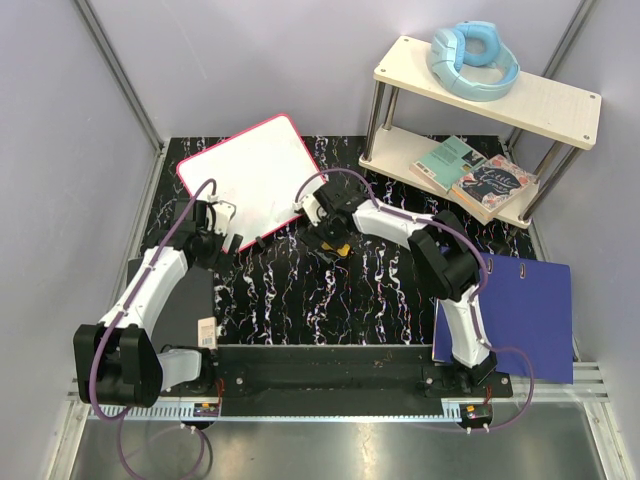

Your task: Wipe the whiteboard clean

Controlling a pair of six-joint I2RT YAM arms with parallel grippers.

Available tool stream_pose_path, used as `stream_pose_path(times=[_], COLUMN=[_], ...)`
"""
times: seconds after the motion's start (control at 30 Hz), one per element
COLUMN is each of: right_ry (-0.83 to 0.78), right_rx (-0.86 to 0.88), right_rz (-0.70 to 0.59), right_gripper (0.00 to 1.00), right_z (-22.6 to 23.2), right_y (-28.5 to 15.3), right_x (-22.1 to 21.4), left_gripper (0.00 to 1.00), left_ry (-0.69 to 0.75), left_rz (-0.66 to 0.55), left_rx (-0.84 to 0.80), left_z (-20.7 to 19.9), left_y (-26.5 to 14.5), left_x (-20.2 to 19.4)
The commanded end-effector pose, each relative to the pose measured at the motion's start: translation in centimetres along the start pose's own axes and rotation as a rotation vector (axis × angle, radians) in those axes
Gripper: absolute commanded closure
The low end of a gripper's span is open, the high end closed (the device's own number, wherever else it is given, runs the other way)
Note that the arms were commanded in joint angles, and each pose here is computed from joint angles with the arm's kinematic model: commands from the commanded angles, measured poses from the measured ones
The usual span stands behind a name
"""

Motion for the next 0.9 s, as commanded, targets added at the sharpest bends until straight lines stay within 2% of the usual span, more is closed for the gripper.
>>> stream_pose_path(times=[0.0,0.13,0.17,0.3,0.43,0.5,0.67,0.7,0.87], right_ry=[0.013,0.020,0.025,0.042,0.069,0.070,0.088,0.094,0.113], right_rx=[0.070,0.073,0.073,0.093,0.103,0.098,0.058,0.037,0.016], right_rz=[0.002,0.001,0.001,-0.002,0.013,0.022,0.045,0.052,0.041], right_gripper=[0.07,0.10,0.17,0.33,0.37,0.45,0.56,0.61,0.73], right_z=[1.5,1.3,1.2,0.9,0.4,0.3,-0.3,-0.6,-0.9], right_y=[-2.7,-2.8,-2.8,-2.8,-2.1,-1.8,-1.1,-0.9,-1.2], right_x=[-0.4,-0.4,-0.3,-0.3,-0.6,-0.6,-0.7,-0.9,-0.6], left_gripper=[0.01,0.01,0.01,0.01,0.01,0.01,0.01,0.01,0.01], left_ry=[-0.005,-0.008,-0.007,-0.001,0.005,0.003,-0.014,-0.014,-0.051], left_rz=[-0.040,-0.036,-0.034,-0.030,-0.018,-0.017,-0.036,-0.046,-0.118], left_rx=[0.000,0.003,0.005,0.012,0.005,0.004,0.043,0.047,0.040], left_z=[0.0,0.1,0.1,0.3,0.1,0.1,0.8,0.9,2.4], left_y=[0.1,0.2,0.2,0.2,0.5,0.7,0.2,0.0,-1.2], left_x=[0.5,0.6,0.6,0.5,0.3,0.2,0.8,1.1,3.2])
Point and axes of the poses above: each gripper's point midway between its finger pads, its own y axis out along the fingers, its own z axis along the line the jaws close on, x = y × z, the point moved 4 cm from there along -y, back along the fingers, and after that the axes turned 10 degrees about y, right-handed, at the moved point
